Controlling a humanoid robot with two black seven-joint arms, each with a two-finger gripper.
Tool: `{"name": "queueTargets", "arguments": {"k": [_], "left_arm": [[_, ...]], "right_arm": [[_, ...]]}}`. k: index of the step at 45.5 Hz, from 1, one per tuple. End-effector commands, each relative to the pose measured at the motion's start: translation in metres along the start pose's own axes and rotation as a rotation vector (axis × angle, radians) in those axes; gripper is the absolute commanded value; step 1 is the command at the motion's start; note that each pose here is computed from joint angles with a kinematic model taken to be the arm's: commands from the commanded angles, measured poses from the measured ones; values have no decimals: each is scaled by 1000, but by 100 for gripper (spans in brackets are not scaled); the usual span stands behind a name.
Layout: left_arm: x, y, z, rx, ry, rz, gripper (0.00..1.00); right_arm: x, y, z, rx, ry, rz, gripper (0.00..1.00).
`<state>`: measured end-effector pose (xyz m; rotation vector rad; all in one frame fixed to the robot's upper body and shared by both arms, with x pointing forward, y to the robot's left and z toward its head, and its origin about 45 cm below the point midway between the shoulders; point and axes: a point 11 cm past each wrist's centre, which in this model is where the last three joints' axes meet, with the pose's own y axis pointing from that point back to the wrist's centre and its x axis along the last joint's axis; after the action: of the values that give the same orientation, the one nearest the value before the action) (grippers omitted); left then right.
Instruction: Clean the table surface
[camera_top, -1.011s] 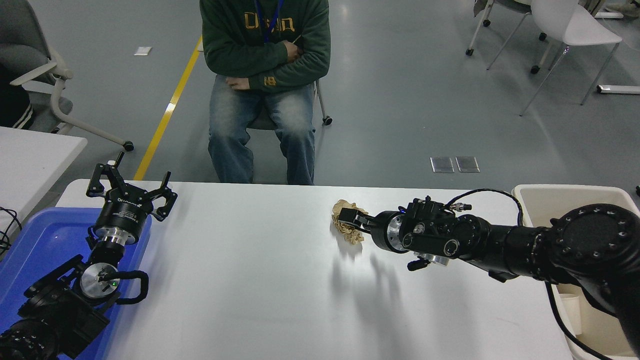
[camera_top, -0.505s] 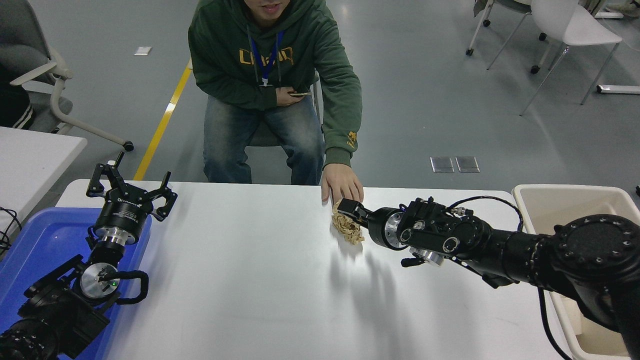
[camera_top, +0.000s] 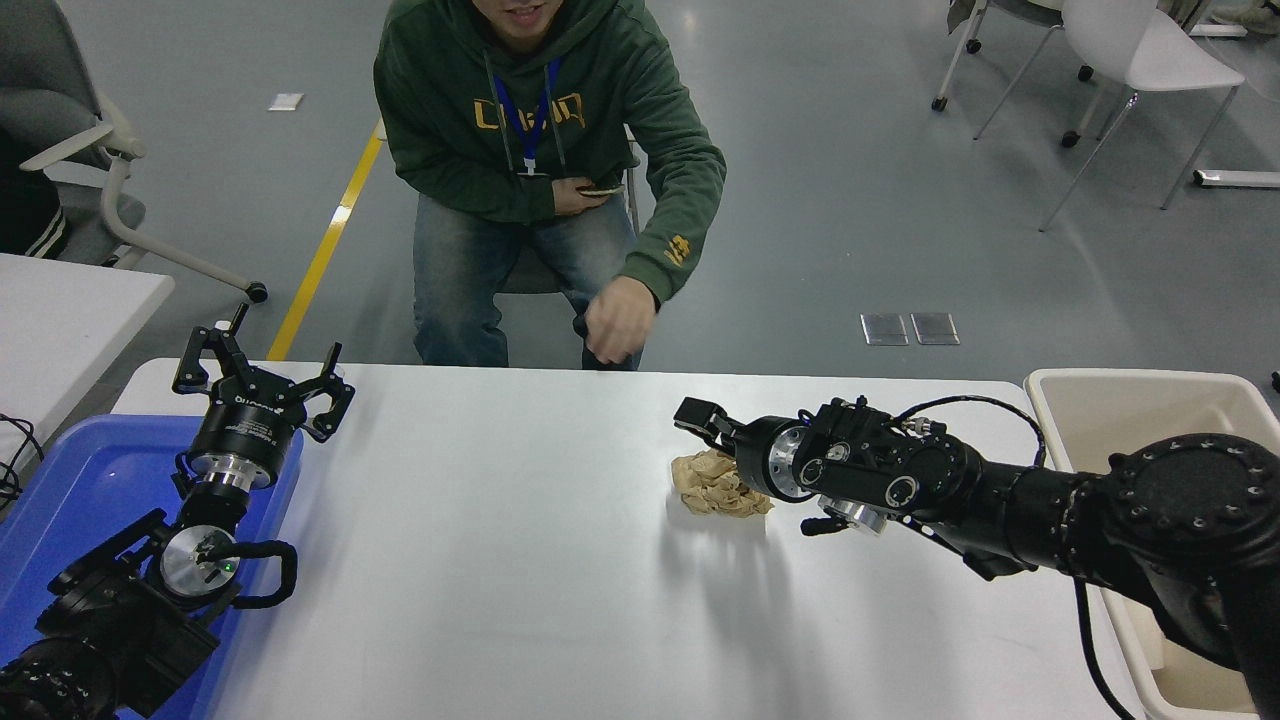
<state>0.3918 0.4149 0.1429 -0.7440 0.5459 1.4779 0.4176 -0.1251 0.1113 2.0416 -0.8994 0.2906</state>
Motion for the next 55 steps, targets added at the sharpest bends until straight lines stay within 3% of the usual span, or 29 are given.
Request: {"name": "queueTargets", "arguments": {"k": [1,19,22,28,30,55], "left_arm": [[0,0,0,0,0,0,100],[0,0,0,0,0,0,100],[0,0,0,0,0,0,100],[0,0,0,0,1,-1,100],[0,0,0,0,0,0,100],[0,0,0,0,0,0,100]], "right_arm": [[-9,1,17,-24,164,-32,100],[-18,4,35,-42,393,-76,97],[-19,4,35,-35,446,-82,76],[-21,5,40,-47,489,-101,12],[-22,5,42,-52,498,-106,0],[-11,5,27,-50,411,-113,0]]}}
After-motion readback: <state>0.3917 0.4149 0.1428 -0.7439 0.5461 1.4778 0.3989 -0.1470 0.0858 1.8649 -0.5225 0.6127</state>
